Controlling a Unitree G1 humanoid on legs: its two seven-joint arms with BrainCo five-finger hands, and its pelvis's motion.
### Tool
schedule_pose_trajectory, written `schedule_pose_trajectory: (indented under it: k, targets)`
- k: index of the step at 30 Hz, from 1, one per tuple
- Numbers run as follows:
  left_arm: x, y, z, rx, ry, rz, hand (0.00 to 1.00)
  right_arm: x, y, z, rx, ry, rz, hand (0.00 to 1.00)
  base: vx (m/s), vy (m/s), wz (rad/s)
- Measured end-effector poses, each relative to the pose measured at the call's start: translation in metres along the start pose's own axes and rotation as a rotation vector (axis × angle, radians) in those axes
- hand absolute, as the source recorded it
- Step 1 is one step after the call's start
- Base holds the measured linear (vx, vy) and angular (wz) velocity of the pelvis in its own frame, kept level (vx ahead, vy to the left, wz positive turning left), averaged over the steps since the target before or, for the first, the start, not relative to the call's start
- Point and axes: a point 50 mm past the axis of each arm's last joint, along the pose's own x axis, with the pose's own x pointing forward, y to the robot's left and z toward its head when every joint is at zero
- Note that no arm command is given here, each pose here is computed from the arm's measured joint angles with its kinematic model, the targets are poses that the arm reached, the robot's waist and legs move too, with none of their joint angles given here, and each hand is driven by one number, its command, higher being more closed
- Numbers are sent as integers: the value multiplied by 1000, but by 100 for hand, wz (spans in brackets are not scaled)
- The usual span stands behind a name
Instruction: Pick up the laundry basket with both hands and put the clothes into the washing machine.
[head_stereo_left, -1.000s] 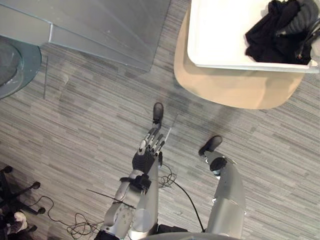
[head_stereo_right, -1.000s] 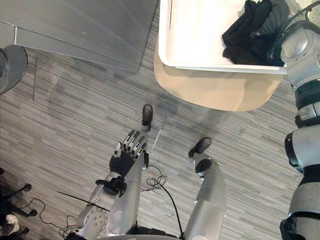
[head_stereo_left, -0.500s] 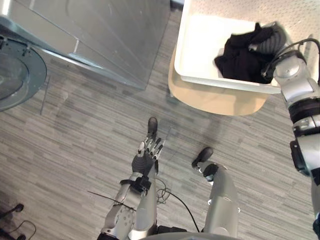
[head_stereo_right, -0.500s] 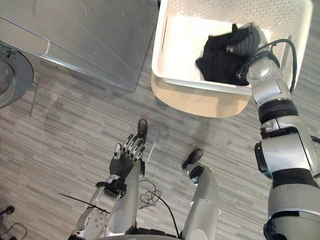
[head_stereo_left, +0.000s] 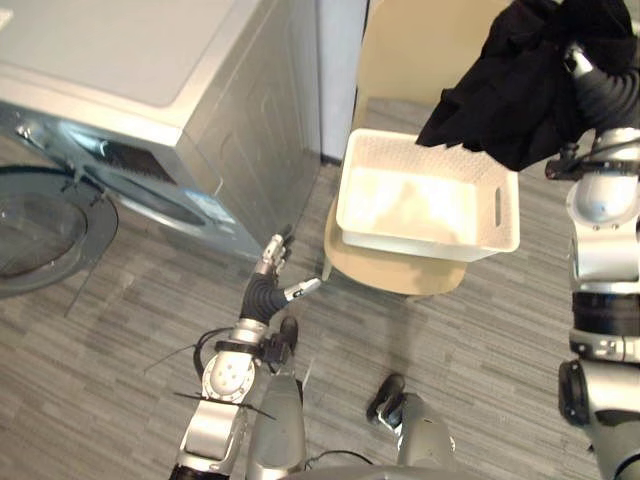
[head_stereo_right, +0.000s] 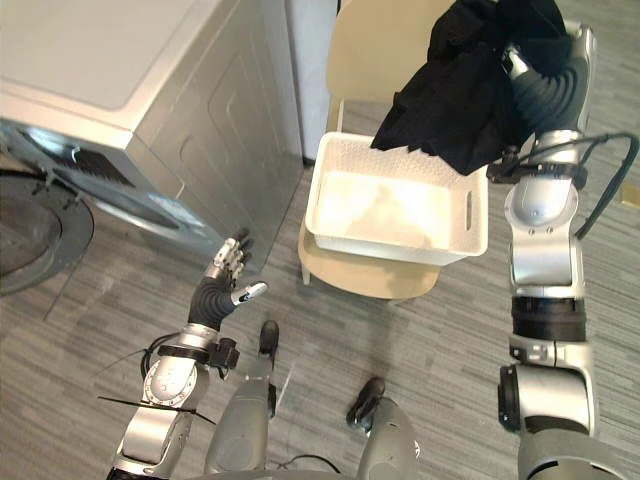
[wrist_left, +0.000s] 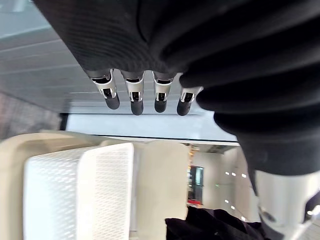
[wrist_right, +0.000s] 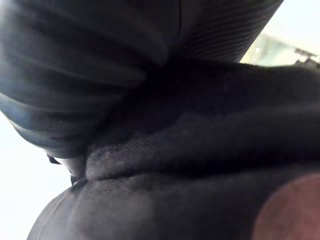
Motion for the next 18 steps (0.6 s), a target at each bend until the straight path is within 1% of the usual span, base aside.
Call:
schedule_pose_trajectory:
  k: [3, 6, 8, 11, 14, 15, 16, 17, 18]
  targets:
    - [18, 14, 28, 141, -164, 9, 0, -27, 13, -6, 76, 41, 73, 100, 131, 42, -54]
    - [34, 21, 50, 266, -292, -42, 0, -40, 18, -2, 168, 34, 151, 100, 80, 37, -41]
    - [40, 24, 63, 367, -360, -98, 0, -47, 18, 7, 266, -14, 218, 100, 81, 46, -56]
    - [47, 25, 71, 418, -398, -146, 0, -53, 20, 20, 348, -75, 289, 100, 81, 31, -50]
    - [70, 17, 79, 475, -443, -237, 0, -56, 29, 35, 472, -145, 403, 100, 17, 17, -32]
    - [82, 10, 83, 508, -458, -304, 0, -58, 35, 39, 528, -151, 463, 100, -27, 14, -18]
    - [84, 9, 84, 518, -463, -318, 0, -58, 37, 40, 537, -154, 474, 100, -52, 17, -37]
    - [97, 3, 91, 588, -484, -394, 0, -59, 53, 54, 646, -187, 581, 100, -60, 16, -45]
    - [107, 2, 94, 612, -485, -406, 0, -58, 65, 68, 714, -223, 646, 100, -55, 13, -49]
